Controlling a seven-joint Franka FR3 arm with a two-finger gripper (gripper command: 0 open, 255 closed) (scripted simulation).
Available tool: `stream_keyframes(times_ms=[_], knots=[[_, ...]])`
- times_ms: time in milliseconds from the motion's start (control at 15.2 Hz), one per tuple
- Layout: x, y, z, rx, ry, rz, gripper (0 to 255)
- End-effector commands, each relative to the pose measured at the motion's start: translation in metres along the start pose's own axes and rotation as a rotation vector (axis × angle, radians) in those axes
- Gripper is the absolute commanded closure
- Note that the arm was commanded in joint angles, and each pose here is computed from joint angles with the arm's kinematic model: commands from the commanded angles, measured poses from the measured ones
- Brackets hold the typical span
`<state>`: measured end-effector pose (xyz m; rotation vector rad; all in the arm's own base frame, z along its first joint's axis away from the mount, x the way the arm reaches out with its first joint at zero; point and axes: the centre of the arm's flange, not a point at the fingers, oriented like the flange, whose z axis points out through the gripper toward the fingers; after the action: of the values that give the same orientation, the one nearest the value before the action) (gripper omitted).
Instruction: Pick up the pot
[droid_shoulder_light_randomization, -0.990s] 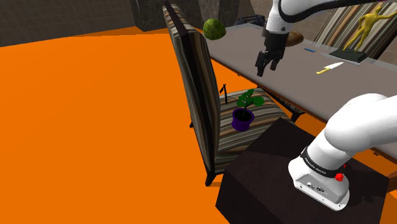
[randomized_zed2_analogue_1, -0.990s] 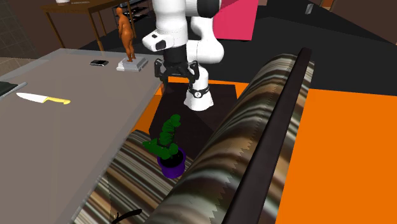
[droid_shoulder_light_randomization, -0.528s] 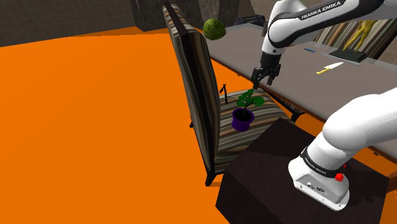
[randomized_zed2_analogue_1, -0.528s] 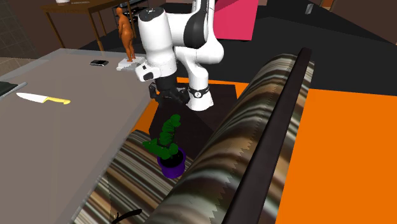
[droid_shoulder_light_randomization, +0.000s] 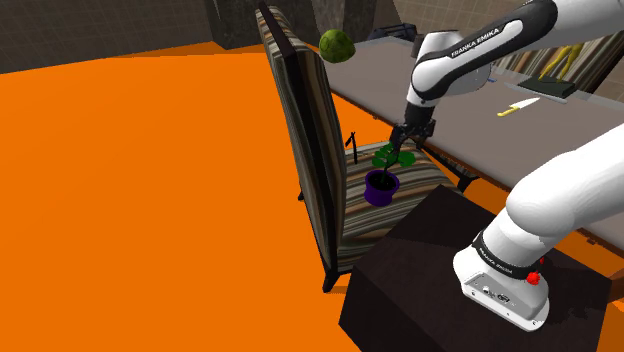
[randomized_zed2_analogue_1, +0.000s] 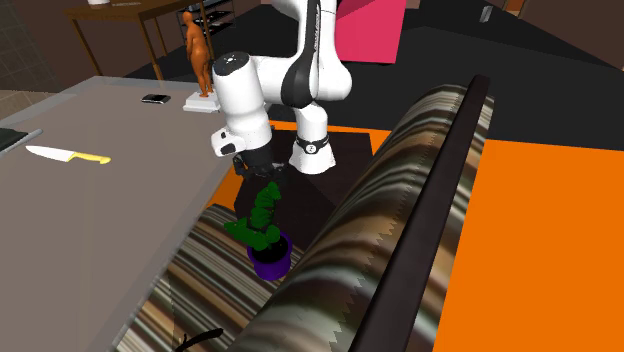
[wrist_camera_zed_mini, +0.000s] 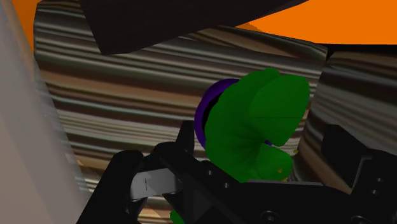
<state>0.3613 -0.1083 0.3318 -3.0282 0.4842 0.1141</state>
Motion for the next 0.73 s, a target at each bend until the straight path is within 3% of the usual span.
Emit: stream_keyframes(times_ms=[0, 198, 264, 660], knots=[[-0.0003, 0.0017, 0.0106, 0.000, 0.001, 0.001, 0], [0.0003, 0.0022, 0.0188, 0.000, 0.001, 0.001, 0], [0.0003, 0.0018, 0.0189, 0.000, 0.001, 0.001, 255], [0.0005, 0.0018, 0.0181, 0.000, 0.001, 0.001, 255]])
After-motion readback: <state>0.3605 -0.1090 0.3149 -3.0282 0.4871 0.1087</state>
